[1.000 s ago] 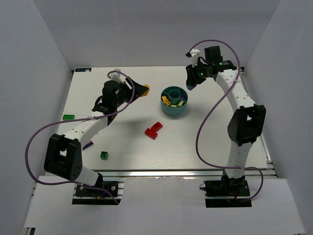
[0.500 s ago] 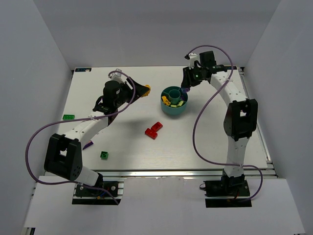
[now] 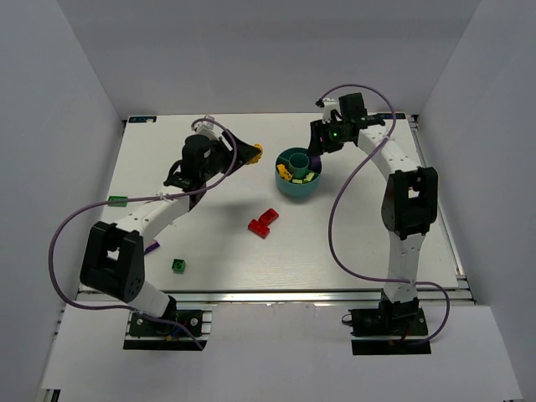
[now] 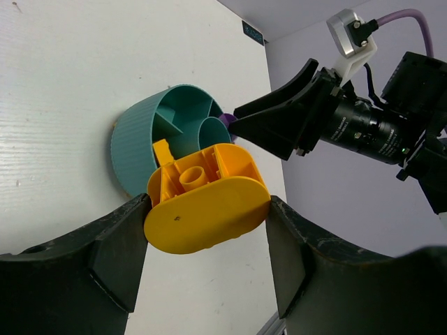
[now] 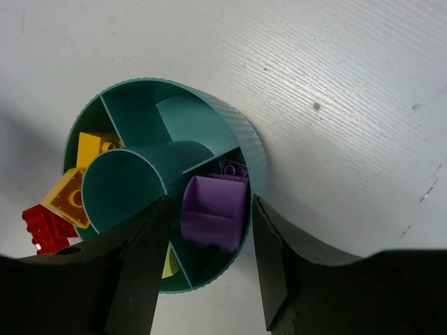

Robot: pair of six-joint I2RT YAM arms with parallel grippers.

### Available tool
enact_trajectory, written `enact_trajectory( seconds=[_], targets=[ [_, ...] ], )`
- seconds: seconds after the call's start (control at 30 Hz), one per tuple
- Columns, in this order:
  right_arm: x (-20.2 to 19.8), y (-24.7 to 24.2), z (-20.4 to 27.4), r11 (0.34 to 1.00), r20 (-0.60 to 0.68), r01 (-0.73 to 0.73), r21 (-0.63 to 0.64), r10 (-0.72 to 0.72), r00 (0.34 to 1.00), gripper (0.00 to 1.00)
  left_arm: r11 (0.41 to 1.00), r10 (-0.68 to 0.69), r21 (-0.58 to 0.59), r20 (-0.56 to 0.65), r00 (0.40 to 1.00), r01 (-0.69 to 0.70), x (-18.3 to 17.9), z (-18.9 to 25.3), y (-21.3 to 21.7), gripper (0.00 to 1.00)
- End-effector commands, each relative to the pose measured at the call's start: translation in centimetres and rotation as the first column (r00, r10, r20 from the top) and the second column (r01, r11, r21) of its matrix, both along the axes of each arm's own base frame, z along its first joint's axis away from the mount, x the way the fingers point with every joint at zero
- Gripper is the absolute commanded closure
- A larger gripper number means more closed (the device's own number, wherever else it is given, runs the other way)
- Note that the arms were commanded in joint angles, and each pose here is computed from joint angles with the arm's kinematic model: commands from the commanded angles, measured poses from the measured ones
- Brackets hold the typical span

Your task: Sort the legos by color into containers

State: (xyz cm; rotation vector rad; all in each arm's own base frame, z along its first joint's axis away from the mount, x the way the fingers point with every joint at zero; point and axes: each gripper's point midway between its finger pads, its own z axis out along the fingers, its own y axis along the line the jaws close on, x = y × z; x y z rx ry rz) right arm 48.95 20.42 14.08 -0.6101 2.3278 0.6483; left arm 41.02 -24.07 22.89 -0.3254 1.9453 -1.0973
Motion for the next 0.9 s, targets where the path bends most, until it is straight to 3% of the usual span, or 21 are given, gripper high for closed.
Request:
enact_trajectory(
  seconds=[0.0, 0.17, 0.33, 0.5, 0.87],
  targets=[
    [0.2, 0.4, 0.1, 1.000, 0.015, -0.012, 0.016, 0.012, 1.000, 0.43, 0.999, -0.037, -0.015, 0.064, 0.997, 0.038, 0.6, 2.5, -1.2, 1.00],
    [0.4, 0.1, 1.1, 1.000, 0.043, -0.008, 0.013, 0.007, 0.999, 0.34, 0.998, -0.067, -0.018, 0.056, 0.996, 0.068, 1.5, 2.1, -2.3, 1.00],
    [0.7, -1.1, 3.4, 1.000, 0.100, -0.014, 0.008, 0.013, 0.995, 0.31, 0.994, -0.104, -0.034, 0.041, 0.994, 0.105, 2.4, 0.9, -3.8, 1.00],
    [0.0, -2.5, 5.8, 0.994, 0.175, -0.113, 0.012, 0.109, 0.979, 0.16, 0.986, -0.165, -0.037, 0.008, 0.986, 0.165, 3.2, -1.1, -6.0, 1.00],
    [-1.7, -3.7, 7.2, 0.984, 0.219, -0.166, 0.072, 0.146, 0.965, 0.24, 0.965, -0.241, 0.104, -0.022, 0.970, 0.242, 4.9, -4.5, -8.6, 1.00]
  ],
)
